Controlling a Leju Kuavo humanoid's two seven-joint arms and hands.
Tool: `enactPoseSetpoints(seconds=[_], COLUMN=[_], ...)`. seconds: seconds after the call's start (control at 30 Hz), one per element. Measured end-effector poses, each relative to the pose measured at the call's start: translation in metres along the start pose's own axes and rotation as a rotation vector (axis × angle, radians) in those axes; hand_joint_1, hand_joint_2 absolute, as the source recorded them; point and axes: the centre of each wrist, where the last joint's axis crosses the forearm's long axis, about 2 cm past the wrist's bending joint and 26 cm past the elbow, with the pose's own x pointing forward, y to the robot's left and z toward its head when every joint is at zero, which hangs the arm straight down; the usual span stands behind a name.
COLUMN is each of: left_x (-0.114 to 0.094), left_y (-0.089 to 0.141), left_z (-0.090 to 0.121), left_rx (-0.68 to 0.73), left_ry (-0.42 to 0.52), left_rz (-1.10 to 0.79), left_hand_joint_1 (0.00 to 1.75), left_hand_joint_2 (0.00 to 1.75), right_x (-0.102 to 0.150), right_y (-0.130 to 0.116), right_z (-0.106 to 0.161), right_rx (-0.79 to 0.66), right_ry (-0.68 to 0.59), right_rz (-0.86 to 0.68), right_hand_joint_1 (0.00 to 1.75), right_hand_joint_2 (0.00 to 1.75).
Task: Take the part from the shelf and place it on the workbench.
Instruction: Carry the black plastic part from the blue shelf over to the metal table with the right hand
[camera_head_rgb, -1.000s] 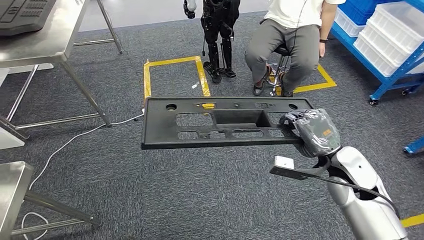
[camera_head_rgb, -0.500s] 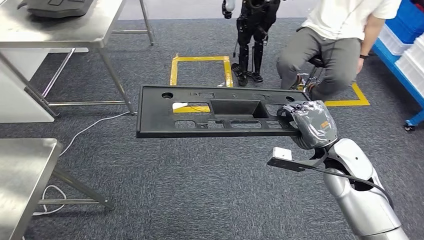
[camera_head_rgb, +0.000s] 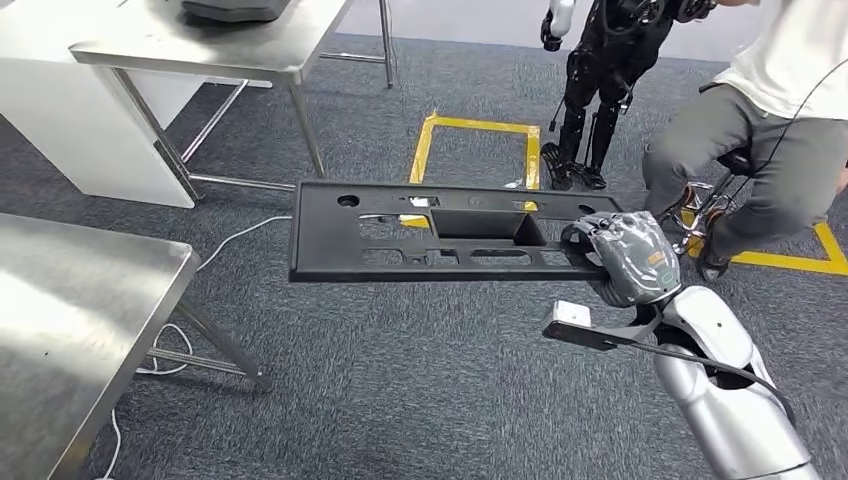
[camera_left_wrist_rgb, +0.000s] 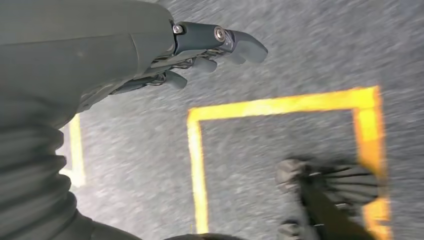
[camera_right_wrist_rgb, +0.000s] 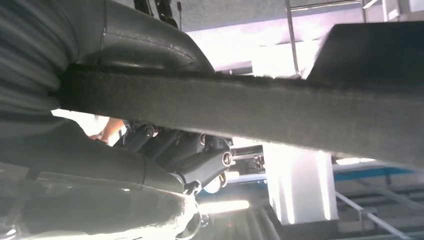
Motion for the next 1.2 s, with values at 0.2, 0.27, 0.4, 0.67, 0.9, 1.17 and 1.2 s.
enactPoseSetpoints(seconds=[0.2,0.27,0.4,0.67,0.9,1.17,1.2], left_x=[-0.001,-0.001,0.001,0.004,0.005,0.003,0.004], left_y=[0.000,0.000,0.002,0.002,0.001,0.001,0.001], left_z=[0.000,0.000,0.000,-0.001,0.000,0.000,0.000], left_rx=[-0.014,-0.014,-0.011,-0.009,-0.012,-0.019,-0.020], left_ry=[0.057,0.058,0.056,0.052,0.055,0.048,0.043], left_rz=[-0.002,-0.002,-0.002,-0.002,-0.006,-0.014,-0.014], left_hand_joint_1=[0.00,0.00,0.00,0.00,0.00,0.00,0.00], left_hand_joint_2=[1.75,1.75,1.75,1.75,1.75,1.75,1.75], right_x=[0.001,0.003,0.006,0.008,0.010,0.007,0.007], right_y=[-0.002,0.000,0.001,0.002,0.008,0.006,0.007], right_z=[-0.008,-0.010,-0.015,-0.021,-0.024,-0.032,-0.032], right_rx=[-0.002,0.004,0.008,0.008,0.034,0.028,0.028], right_ry=[-0.009,-0.012,-0.023,-0.031,-0.038,-0.028,-0.027], right_rz=[0.003,0.000,-0.005,0.001,0.011,0.010,0.008], right_hand_joint_1=[1.75,1.75,1.75,1.75,1.75,1.75,1.75], right_hand_joint_2=[1.75,1.75,1.75,1.75,1.75,1.75,1.75])
